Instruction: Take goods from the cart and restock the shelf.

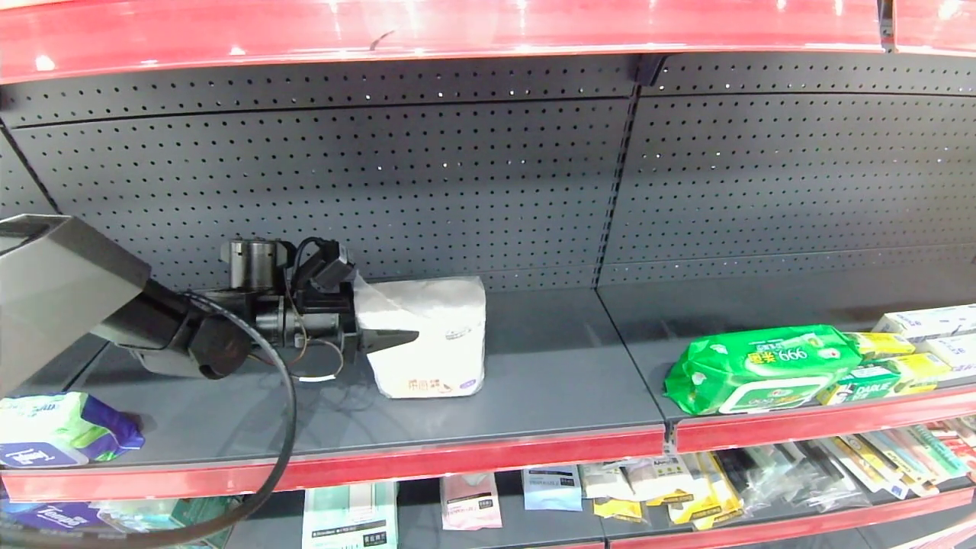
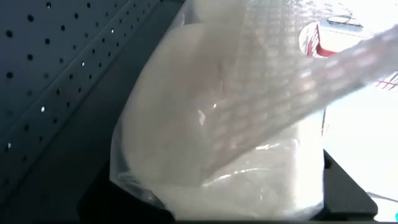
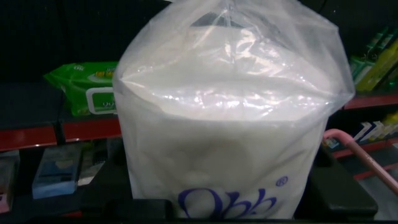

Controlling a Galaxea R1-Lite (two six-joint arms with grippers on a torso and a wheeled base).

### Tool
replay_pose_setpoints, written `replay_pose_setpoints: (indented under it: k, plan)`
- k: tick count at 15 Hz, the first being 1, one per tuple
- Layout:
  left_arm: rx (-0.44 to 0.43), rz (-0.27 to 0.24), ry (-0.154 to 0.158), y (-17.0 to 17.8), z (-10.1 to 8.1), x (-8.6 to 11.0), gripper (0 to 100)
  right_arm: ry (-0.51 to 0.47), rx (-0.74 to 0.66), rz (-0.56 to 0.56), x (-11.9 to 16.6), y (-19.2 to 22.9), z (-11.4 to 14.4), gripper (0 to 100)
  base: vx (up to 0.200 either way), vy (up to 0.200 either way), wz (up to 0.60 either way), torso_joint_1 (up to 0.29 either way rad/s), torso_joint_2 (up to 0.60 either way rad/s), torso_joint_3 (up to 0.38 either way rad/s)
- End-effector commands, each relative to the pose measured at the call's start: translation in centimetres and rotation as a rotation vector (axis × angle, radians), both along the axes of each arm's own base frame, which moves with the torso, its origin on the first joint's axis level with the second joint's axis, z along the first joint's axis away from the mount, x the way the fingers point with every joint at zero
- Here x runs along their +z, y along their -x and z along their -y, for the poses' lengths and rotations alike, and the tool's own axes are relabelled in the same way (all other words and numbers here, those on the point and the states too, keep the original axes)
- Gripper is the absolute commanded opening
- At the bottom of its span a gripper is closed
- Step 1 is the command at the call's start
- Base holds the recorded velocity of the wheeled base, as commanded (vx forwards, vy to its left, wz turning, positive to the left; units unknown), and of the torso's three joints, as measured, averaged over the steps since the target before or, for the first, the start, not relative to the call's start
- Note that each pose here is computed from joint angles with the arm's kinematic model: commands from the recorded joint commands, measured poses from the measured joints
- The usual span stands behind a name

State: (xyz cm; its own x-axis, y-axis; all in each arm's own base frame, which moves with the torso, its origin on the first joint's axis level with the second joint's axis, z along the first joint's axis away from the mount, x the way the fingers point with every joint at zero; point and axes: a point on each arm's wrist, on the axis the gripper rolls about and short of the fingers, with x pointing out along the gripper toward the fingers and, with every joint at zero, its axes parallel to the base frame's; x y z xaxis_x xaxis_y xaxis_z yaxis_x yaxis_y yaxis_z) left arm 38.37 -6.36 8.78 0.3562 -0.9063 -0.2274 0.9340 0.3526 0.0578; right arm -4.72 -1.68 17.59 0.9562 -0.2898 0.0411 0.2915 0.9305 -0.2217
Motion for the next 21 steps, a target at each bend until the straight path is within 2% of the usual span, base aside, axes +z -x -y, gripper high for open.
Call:
replay_pose_setpoints:
  k: [1, 2, 4, 7, 9, 12, 13, 18, 21]
  plan:
    - [0.006, 0.021, 0.004, 1.9, -0.9, 1.6, 0, 0.001, -0.001, -0.001, 0.0, 0.0, 0.0, 0, 0.0, 0.0, 0.0, 0.0, 0.0, 0.0]
    - [-0.004, 0.024, 0.007, 2.8, -1.3, 1.7, 0, -0.001, -0.002, -0.002, 0.1, -0.1, 0.0, 0, 0.0, 0.0, 0.0, 0.0, 0.0, 0.0]
    - [-0.005, 0.073, -0.022, 3.0, -2.6, 0.9, 0, -0.001, -0.01, -0.001, 0.1, -0.1, 0.0, 0, 0.0, 0.0, 0.0, 0.0, 0.0, 0.0]
    - [-0.007, 0.053, -0.028, 3.9, -3.1, 0.0, 0, -0.001, -0.01, 0.001, 0.4, -0.1, 0.0, 0, 0.0, 0.0, 0.0, 0.0, 0.0, 0.0]
    - [-0.004, 0.065, -0.038, 4.1, -3.6, -0.3, 0, -0.001, -0.011, 0.006, 0.6, 0.0, 0.0, 0, 0.0, 0.0, 0.0, 0.0, 0.0, 0.0]
    - [-0.013, 0.047, -0.041, 4.8, -3.6, -1.0, 0, -0.001, -0.011, 0.008, 0.6, 0.0, 0.0, 0, 0.0, 0.0, 0.0, 0.0, 0.0, 0.0]
    - [-0.005, 0.025, -0.043, 5.5, -4.0, -1.5, 0, -0.001, -0.011, 0.006, 0.6, 0.0, 0.0, 0, 0.0, 0.0, 0.0, 0.0, 0.0, 0.0]
    - [0.027, 0.031, -0.041, 6.6, -5.0, -2.1, 0, 0.0, -0.011, -0.001, 0.8, -0.2, 0.0, 0, 0.0, 0.0, 0.0, 0.0, 0.0, 0.0]
    - [0.03, 0.03, -0.032, 6.8, -5.0, -1.5, 0, -0.002, -0.011, 0.002, 0.9, -0.1, 0.0, 0, 0.0, 0.0, 0.0, 0.0, 0.0, 0.0]
